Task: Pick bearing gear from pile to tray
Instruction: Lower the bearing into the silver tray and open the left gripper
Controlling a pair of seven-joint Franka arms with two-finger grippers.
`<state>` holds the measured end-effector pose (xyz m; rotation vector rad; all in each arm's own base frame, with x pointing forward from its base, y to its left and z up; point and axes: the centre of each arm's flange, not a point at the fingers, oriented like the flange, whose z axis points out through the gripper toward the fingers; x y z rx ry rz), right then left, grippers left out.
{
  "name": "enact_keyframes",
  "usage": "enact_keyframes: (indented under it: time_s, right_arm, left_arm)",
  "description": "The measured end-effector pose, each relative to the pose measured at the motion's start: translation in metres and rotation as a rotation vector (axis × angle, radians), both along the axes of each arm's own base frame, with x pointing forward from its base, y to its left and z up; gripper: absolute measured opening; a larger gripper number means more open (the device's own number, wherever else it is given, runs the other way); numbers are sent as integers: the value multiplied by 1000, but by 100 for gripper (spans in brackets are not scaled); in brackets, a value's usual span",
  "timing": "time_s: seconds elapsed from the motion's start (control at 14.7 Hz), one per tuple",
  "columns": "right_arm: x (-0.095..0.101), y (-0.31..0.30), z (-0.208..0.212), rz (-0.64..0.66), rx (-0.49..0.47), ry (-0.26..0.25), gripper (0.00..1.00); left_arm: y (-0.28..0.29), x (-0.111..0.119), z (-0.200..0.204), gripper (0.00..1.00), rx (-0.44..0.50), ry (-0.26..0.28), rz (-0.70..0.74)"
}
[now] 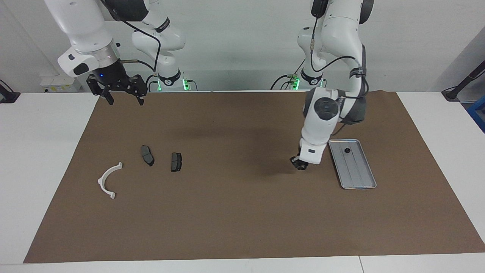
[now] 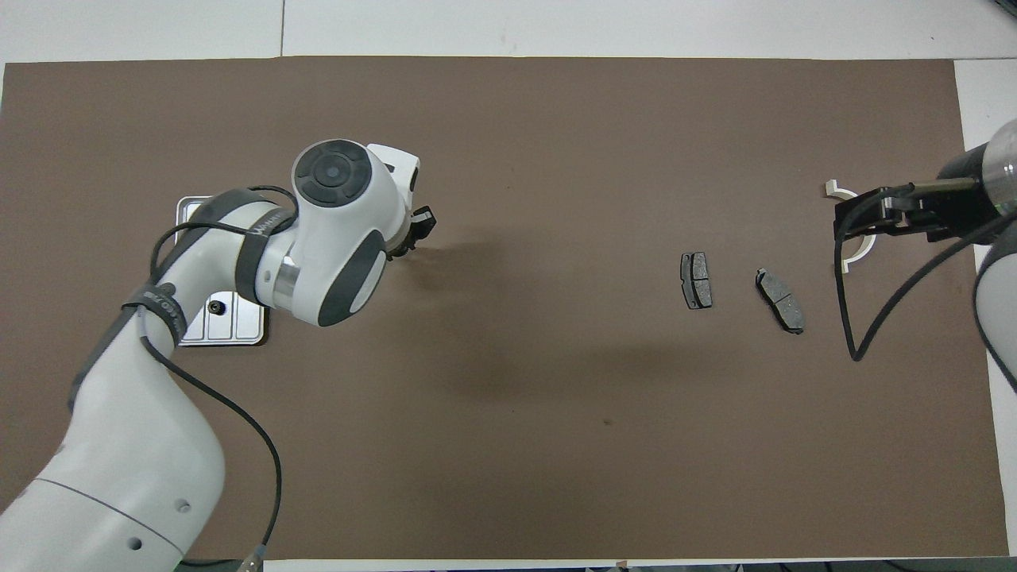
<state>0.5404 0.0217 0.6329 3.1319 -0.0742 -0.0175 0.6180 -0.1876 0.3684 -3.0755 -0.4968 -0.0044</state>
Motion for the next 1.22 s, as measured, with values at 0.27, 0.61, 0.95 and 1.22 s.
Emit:
enact_keyframes:
  time_s: [0.27, 0.61, 0.95, 1.22]
  right_arm:
    - [-1, -3, -5, -5, 0, 14, 100]
    - [-1, -5, -6, -8, 0, 15, 100]
    - [-1, -5, -6, -8, 0, 15, 100]
    - [-1, -3, -4, -6, 0, 12, 100]
  left_arm:
    - [129, 17, -1, 34, 0, 27, -159]
    - [192, 10, -30, 34, -5, 23, -225]
    - [185, -3, -57, 34, -10, 10, -239]
    - [184, -11, -66, 38, -10, 4, -240]
